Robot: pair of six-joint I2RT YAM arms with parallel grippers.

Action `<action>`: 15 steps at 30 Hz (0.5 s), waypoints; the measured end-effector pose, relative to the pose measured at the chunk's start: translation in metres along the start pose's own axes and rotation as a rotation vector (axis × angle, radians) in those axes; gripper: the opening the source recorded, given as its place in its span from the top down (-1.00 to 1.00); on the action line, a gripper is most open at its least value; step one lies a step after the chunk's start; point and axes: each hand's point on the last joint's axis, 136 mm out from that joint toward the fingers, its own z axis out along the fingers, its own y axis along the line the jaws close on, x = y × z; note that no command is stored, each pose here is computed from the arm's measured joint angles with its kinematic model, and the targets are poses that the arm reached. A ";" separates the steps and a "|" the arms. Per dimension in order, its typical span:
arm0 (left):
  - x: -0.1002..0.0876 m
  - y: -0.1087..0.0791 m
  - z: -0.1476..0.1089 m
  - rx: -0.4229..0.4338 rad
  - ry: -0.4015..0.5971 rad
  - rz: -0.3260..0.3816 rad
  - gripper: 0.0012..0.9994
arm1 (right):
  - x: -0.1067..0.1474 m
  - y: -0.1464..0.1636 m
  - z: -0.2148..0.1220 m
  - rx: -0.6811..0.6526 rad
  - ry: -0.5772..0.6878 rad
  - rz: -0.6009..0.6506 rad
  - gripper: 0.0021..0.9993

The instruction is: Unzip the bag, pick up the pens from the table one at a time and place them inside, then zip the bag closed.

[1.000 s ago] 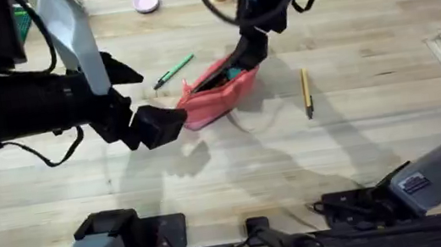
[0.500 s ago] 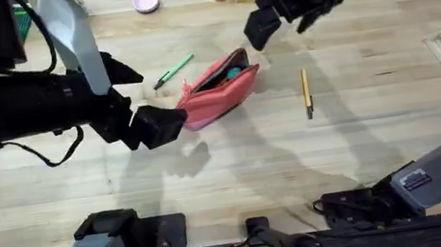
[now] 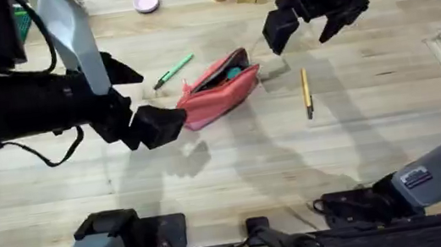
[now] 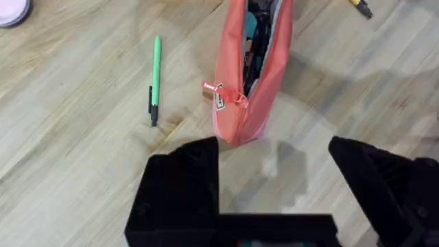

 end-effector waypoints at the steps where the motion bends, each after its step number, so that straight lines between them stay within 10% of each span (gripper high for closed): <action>1: 0.000 0.000 0.000 0.000 0.000 0.000 -0.99 | 0.000 -0.002 0.000 0.001 0.000 0.012 -0.99; 15: 0.000 0.000 0.000 0.000 0.000 0.000 -0.99 | 0.028 -0.021 0.020 0.012 0.053 0.128 -0.99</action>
